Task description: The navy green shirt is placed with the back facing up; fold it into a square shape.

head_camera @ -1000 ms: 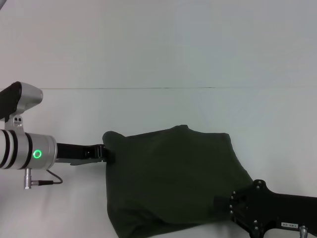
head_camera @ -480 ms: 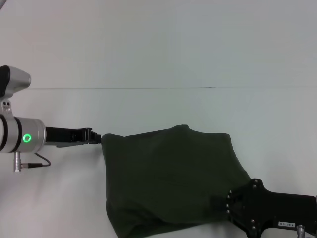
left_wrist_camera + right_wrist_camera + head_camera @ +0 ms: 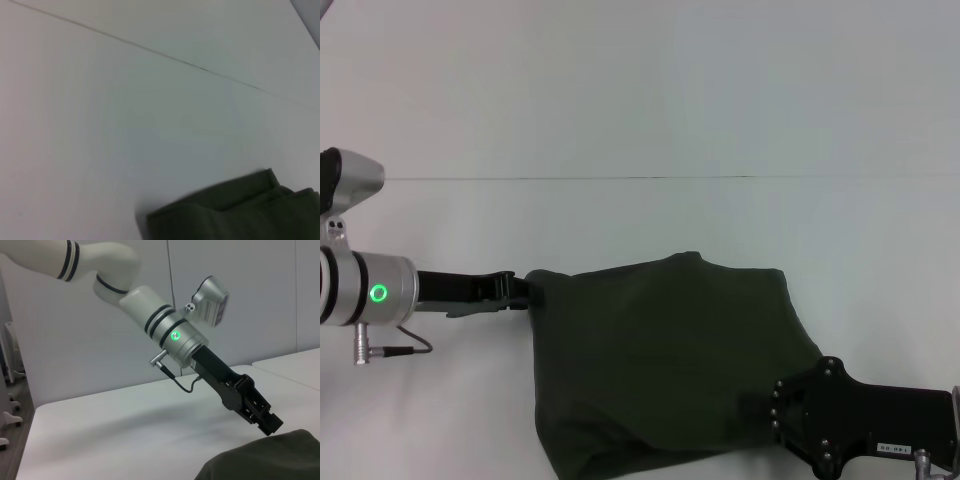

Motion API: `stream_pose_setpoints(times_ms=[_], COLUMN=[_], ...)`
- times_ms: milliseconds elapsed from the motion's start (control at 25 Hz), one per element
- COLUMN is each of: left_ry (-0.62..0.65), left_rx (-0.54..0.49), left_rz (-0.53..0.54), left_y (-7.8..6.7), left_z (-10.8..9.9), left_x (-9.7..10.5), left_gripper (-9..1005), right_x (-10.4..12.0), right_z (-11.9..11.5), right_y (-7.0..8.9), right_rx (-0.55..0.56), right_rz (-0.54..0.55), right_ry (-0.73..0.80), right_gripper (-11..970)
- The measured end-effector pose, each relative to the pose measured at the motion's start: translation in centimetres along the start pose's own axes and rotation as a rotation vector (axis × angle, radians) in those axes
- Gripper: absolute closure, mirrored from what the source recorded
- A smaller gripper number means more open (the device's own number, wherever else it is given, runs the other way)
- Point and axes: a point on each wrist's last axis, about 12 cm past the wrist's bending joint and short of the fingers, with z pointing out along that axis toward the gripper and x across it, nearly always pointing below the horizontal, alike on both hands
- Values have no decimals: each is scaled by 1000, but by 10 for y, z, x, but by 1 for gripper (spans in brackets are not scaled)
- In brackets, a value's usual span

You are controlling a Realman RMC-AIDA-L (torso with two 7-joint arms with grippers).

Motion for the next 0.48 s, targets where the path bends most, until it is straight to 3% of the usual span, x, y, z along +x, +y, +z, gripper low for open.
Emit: stream_pose_setpoints(times_ms=[480], left_ry=[-22], left_rx=[-33], left_rz=[-29], left_y=[6], left_z=[2], left_x=[4], left_gripper=[457], right_x=[0], right_z=[1], right_y=[0], right_rx=[-4], right_rz=[0], right_ry=[4], right_gripper=[959])
